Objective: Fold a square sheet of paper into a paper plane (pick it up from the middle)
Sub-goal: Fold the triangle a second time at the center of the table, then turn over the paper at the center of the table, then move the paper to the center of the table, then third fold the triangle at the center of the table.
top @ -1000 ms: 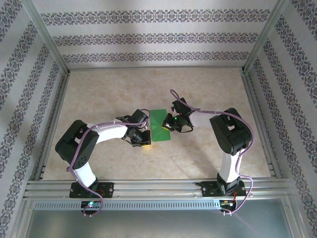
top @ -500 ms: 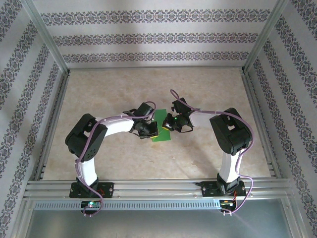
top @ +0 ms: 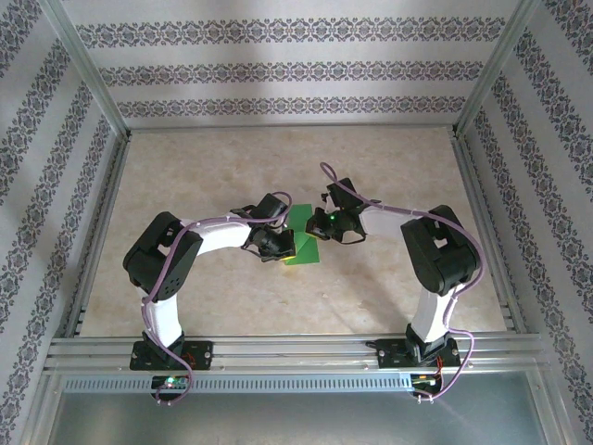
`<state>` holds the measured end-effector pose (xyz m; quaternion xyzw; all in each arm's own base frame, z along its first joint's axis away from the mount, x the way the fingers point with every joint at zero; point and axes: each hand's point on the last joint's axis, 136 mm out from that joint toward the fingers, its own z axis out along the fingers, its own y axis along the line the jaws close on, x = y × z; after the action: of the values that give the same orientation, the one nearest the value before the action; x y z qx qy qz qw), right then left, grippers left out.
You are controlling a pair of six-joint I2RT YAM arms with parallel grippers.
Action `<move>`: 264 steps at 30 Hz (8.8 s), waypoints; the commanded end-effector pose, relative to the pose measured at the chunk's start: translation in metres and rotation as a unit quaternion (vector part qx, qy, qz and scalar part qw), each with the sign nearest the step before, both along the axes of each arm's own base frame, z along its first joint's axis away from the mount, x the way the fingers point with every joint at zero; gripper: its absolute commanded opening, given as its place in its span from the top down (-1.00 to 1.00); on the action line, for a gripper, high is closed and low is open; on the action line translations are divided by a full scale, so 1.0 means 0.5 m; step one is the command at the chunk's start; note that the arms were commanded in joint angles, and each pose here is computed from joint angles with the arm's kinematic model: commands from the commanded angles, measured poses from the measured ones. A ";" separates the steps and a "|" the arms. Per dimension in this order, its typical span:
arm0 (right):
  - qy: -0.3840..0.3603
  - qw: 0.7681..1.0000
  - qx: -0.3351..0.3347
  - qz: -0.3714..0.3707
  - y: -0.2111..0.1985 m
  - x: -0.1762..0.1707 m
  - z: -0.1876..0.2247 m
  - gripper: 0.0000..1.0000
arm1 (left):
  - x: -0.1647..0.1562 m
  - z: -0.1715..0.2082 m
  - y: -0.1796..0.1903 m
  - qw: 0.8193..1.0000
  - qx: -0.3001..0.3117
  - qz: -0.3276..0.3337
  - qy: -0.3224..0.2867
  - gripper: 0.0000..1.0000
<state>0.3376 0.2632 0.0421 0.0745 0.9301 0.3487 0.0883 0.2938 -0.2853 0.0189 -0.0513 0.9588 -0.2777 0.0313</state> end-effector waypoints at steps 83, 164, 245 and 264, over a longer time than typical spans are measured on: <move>0.017 0.995 0.091 -0.026 0.053 -0.019 -0.014 0.67 | 0.100 0.017 0.087 0.993 0.039 0.099 -0.047 0.71; -0.174 0.944 -0.132 -0.247 -0.350 0.013 0.201 -0.22 | 0.106 0.106 0.184 0.850 0.500 -0.124 -0.114 0.73; -0.050 0.997 -0.027 0.044 0.094 0.000 0.046 -0.28 | 0.049 0.130 0.199 0.978 -0.121 0.154 -0.076 -0.99; 0.023 0.998 -0.049 0.030 0.056 -0.014 -0.066 -0.20 | 0.044 0.070 0.133 0.981 -0.134 0.142 -0.007 -0.46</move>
<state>0.3380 0.3022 0.0310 0.0281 0.9442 0.3164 0.0873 0.3088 -0.2088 0.0465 -0.1909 0.9017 -0.3816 0.0693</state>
